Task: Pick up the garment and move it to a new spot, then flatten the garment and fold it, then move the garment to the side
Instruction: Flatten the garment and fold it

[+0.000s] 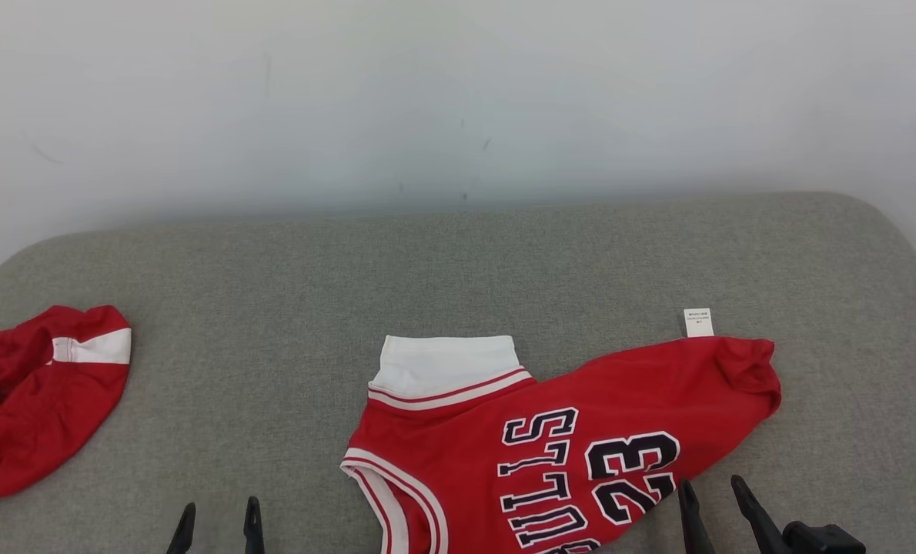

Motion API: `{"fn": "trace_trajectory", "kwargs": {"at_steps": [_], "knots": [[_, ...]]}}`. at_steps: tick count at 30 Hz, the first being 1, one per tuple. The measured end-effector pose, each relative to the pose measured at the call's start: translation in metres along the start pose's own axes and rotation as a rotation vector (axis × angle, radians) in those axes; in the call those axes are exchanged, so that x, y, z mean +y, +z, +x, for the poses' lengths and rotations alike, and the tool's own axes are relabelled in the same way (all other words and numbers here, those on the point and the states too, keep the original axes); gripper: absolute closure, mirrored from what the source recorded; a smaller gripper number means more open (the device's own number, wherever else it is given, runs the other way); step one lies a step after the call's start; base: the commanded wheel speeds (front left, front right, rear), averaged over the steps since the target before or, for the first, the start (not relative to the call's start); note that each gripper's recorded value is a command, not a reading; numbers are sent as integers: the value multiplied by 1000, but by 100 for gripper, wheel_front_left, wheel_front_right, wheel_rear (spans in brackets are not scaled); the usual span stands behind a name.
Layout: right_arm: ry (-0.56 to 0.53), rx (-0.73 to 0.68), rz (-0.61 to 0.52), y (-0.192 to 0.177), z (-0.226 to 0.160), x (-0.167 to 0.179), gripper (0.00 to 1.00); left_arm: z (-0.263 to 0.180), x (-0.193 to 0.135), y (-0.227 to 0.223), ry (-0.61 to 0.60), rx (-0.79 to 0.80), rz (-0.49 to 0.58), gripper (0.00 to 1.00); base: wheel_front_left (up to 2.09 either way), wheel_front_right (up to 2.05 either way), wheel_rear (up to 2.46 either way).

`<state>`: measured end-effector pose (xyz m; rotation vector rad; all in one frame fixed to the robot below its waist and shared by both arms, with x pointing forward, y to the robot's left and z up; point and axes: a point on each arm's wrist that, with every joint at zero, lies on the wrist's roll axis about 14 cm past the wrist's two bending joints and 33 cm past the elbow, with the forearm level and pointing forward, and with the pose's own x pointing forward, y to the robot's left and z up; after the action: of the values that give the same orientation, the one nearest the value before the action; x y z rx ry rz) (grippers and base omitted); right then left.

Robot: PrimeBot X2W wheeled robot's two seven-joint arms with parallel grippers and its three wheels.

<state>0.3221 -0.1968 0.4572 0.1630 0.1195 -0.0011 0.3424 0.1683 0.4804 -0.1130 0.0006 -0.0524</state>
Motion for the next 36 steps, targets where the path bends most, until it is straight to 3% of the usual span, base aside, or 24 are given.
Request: {"fn": "trace_trajectory", "kwargs": {"at_steps": [12, 25, 36], "knots": [[18, 14, -16, -1, 6, 4, 0, -5, 6, -10, 12, 31, -1, 0, 0, 0, 0], [-4, -131, -92, 41, 8, -5, 0, 6, 3, 0, 0, -3, 0, 0, 0, 0, 0], [-22, -92, -84, 35, 5, -9, 0, 9, 0, -2, -10, 4, -4, 0, 0, 0, 0]]}}
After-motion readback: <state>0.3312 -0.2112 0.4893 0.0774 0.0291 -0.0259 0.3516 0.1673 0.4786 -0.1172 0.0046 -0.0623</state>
